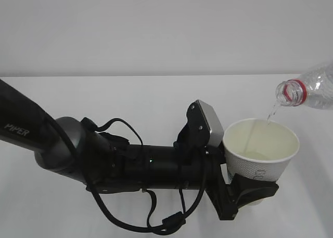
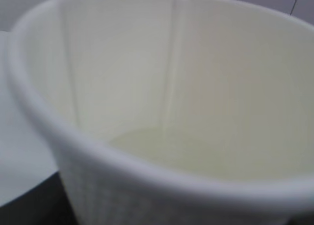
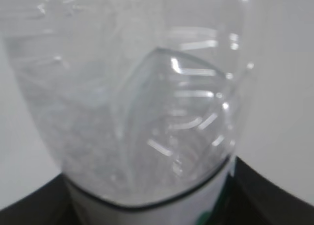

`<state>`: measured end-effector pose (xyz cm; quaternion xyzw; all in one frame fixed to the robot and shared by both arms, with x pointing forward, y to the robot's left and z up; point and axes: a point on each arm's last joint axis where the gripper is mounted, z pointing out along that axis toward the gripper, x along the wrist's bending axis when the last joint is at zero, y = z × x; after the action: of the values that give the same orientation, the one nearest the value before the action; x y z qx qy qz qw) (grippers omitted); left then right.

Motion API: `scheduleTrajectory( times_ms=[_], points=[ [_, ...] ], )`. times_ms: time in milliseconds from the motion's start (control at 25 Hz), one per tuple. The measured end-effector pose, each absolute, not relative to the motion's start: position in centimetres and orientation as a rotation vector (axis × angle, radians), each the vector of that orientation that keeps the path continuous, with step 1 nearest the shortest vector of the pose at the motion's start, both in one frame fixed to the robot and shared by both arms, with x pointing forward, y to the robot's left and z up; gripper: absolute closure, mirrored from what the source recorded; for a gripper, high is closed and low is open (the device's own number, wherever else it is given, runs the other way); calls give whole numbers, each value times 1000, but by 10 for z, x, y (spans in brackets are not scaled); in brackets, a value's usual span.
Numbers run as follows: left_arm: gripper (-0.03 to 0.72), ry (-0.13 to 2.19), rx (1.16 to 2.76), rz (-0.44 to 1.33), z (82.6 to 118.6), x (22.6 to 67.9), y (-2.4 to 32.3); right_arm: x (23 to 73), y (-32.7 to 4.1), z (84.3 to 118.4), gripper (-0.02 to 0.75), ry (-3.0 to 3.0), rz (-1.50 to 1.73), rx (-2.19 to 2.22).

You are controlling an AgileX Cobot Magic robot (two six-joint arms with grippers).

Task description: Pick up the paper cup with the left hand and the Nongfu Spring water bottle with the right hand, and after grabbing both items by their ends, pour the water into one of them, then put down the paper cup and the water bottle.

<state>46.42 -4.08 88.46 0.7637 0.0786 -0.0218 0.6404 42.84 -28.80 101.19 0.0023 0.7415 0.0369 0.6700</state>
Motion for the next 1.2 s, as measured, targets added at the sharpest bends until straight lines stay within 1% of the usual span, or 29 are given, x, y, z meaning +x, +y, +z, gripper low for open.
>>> scheduleTrajectory(
  times_ms=[1200],
  points=[
    [142, 179, 1742, -50, 885, 464, -41, 428, -288, 1012, 286, 1671, 83, 5]
  ],
)
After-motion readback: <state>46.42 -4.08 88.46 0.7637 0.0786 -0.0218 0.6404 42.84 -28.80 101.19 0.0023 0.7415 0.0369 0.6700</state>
